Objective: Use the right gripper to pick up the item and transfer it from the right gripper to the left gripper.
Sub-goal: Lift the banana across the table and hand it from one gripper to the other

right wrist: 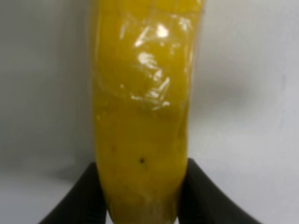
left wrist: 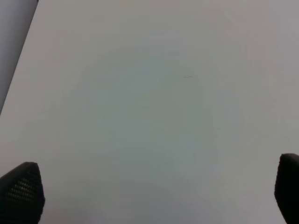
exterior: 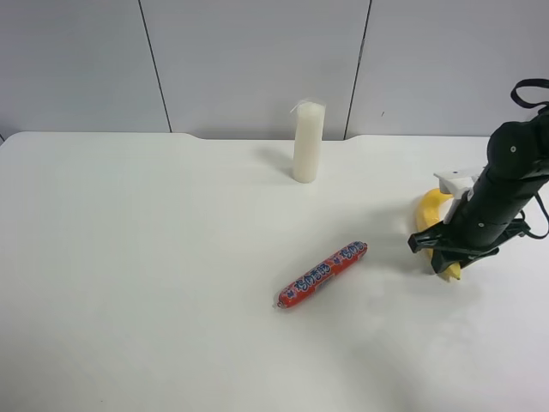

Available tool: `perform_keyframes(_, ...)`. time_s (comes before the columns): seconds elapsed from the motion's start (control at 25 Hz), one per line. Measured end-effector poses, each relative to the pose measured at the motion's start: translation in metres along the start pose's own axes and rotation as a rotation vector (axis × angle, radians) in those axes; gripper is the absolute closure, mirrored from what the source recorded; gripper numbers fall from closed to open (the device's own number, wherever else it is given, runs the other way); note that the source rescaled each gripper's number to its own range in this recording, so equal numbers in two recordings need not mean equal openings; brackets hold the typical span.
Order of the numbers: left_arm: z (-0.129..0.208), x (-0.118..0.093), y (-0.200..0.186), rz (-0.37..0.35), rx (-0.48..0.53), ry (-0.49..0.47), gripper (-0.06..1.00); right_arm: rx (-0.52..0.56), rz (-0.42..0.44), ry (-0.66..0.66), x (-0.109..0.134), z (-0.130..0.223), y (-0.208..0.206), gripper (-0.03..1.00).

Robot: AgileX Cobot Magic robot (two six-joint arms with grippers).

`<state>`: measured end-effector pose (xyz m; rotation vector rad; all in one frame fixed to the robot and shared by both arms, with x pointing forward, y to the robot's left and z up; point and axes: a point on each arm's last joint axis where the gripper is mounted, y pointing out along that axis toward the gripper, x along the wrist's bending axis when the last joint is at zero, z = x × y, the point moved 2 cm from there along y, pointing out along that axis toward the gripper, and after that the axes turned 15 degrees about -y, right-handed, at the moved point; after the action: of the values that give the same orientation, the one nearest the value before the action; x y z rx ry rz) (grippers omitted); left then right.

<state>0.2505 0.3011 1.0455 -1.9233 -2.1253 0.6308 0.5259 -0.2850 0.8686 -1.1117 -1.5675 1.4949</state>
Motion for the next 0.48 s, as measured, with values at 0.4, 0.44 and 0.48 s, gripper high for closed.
perform_keyframes(0.4, 0.0, 0.0, 0.0, 0.0, 0.0, 0.0, -0.05, -0.105, 0.039, -0.055, 0.007, -0.002, -0.051, 0.97)
perform_keyframes(0.44, 0.0, 0.0, 0.0, 0.0, 0.0, 0.0, -0.05, -0.114, 0.041, -0.082, 0.012, -0.002, -0.056, 0.97)
perform_keyframes(0.48, 0.0, 0.0, 0.0, 0.0, 0.0, 0.0, -0.05, -0.126, 0.042, -0.113, 0.018, -0.003, -0.061, 0.97)
